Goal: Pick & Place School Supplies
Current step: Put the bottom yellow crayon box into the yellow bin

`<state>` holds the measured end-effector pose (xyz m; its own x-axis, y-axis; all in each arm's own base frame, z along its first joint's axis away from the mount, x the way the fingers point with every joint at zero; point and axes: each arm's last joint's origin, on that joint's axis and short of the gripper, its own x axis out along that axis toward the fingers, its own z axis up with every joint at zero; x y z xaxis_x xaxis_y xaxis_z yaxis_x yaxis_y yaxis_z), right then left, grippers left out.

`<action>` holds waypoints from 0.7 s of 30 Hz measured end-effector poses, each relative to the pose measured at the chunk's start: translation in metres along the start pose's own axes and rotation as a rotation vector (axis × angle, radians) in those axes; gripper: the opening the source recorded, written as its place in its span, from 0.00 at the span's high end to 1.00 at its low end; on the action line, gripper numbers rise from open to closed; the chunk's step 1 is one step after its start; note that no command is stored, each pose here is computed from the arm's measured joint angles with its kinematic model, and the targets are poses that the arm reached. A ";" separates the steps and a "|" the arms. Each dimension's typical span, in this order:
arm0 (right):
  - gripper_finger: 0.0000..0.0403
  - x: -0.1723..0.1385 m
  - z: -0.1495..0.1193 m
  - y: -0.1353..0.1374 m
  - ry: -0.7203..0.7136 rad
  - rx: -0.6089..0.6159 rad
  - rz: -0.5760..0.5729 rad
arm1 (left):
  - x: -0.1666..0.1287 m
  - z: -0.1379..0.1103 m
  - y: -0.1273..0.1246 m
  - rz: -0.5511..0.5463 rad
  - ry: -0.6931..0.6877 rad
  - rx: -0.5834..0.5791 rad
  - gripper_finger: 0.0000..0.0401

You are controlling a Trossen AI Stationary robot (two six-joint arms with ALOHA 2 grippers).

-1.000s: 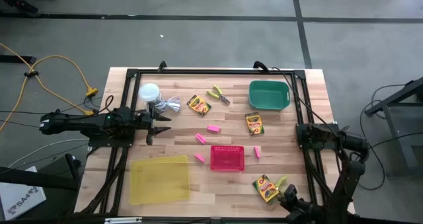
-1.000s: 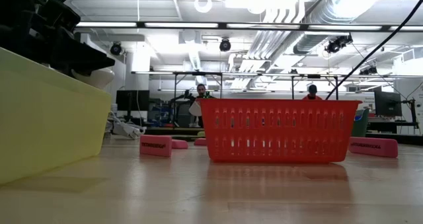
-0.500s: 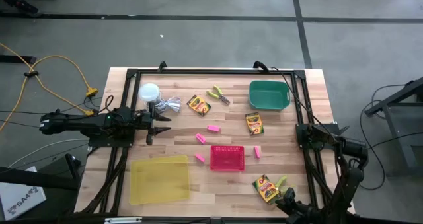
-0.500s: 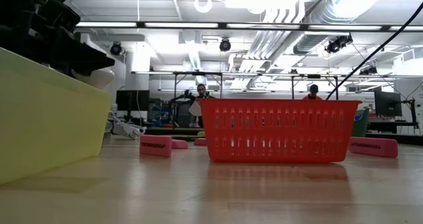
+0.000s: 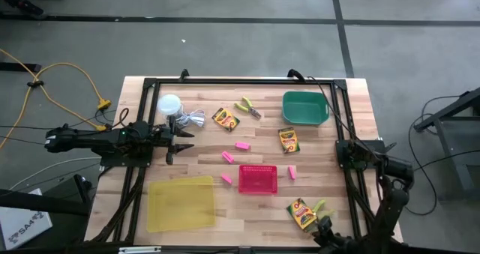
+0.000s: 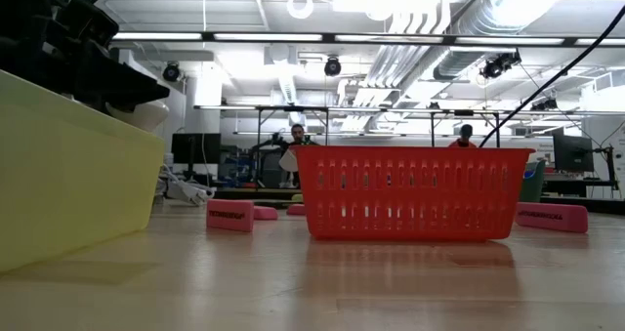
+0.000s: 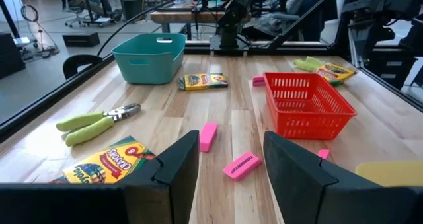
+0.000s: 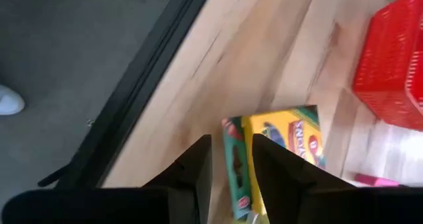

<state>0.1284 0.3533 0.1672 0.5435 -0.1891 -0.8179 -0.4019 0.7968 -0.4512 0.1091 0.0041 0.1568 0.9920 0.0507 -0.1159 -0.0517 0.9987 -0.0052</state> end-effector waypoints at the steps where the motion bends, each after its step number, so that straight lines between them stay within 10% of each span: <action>1: 0.76 0.001 0.001 -0.002 0.006 0.001 0.003 | 0.000 0.000 0.000 0.000 0.000 0.000 0.59; 21: 0.76 0.029 -0.002 0.009 0.070 -0.051 -0.044 | 0.000 0.000 0.000 0.002 0.000 0.000 0.59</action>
<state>0.1388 0.3537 0.1388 0.5089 -0.2644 -0.8192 -0.4168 0.7570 -0.5033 0.1091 0.0041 0.1569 0.9919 0.0532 -0.1155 -0.0541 0.9985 -0.0046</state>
